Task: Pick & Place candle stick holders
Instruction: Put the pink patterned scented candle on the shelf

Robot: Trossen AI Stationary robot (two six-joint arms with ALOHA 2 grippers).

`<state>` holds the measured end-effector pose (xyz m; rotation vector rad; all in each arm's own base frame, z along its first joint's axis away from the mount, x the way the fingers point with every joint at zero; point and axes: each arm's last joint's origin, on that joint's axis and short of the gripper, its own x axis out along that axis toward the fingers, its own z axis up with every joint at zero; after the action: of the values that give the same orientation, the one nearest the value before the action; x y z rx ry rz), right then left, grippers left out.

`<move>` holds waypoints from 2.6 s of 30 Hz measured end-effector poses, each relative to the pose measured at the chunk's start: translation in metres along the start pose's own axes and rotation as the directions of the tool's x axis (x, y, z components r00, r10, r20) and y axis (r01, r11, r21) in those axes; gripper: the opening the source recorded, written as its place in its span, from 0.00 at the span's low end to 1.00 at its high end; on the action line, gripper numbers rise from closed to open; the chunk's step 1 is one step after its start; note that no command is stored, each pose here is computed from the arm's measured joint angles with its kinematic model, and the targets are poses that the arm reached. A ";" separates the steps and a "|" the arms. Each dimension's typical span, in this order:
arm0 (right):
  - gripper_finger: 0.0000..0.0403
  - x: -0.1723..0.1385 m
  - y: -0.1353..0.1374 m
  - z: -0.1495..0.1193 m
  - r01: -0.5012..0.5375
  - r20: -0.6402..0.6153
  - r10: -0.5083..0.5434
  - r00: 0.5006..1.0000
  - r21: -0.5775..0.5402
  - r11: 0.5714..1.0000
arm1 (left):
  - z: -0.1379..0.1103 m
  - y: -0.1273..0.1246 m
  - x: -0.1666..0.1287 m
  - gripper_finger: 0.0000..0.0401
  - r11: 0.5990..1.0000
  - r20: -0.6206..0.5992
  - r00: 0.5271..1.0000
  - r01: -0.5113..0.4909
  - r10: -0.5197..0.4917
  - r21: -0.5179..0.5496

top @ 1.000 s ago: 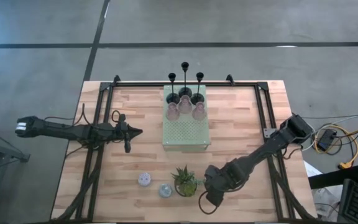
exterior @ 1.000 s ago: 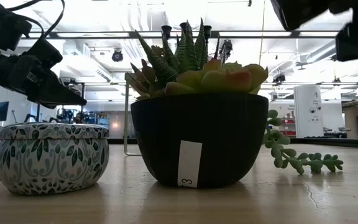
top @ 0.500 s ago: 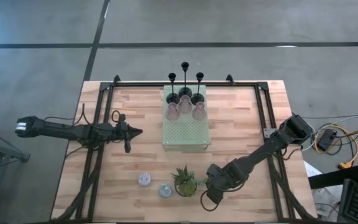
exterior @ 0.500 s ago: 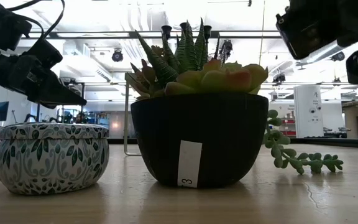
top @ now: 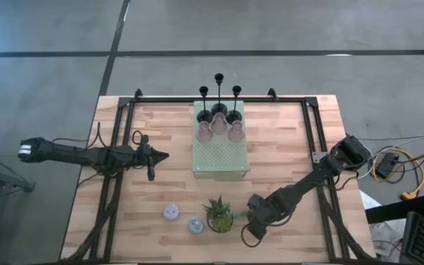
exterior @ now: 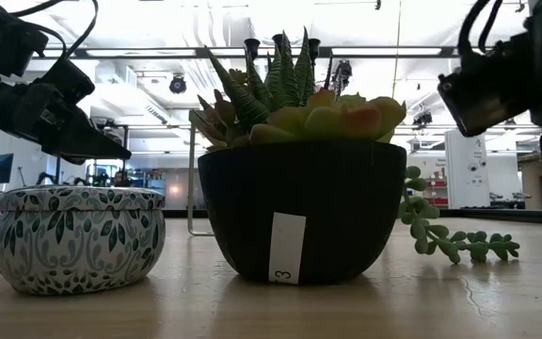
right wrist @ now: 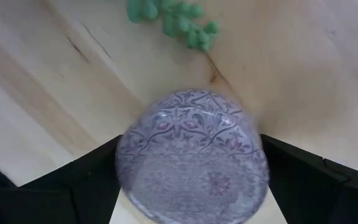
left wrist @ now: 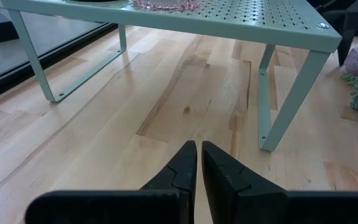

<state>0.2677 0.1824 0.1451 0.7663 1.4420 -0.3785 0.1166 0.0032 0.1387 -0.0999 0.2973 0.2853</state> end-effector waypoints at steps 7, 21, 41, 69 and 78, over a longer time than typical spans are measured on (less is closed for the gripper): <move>0.82 0.004 -0.014 -0.002 0.071 -0.017 -0.071 0.997 -0.030 0.997 | 0.000 0.000 0.000 0.07 1.000 0.000 1.000 0.000 0.000 0.000; 0.72 0.006 -0.021 -0.002 0.146 0.014 -0.146 0.989 0.006 0.989 | 0.000 0.000 0.000 0.07 1.000 0.000 1.000 0.000 0.000 0.000; 0.72 -0.092 -0.002 0.021 -0.014 0.073 0.008 0.997 0.076 0.997 | 0.000 0.000 0.000 0.07 1.000 0.000 1.000 0.000 0.000 0.000; 0.71 -0.166 -0.033 0.144 -0.067 0.235 0.005 0.972 0.256 0.964 | 0.000 0.000 0.000 0.07 1.000 0.000 1.000 0.000 0.000 0.000; 0.71 -0.158 -0.041 0.162 -0.055 0.246 -0.016 0.969 0.278 0.959 | 0.000 0.000 0.000 0.07 1.000 0.000 1.000 0.000 0.000 0.000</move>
<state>0.3407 0.0117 0.2805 0.9273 1.1581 -0.6522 0.1166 0.0032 0.1386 -0.0999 0.2977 0.2854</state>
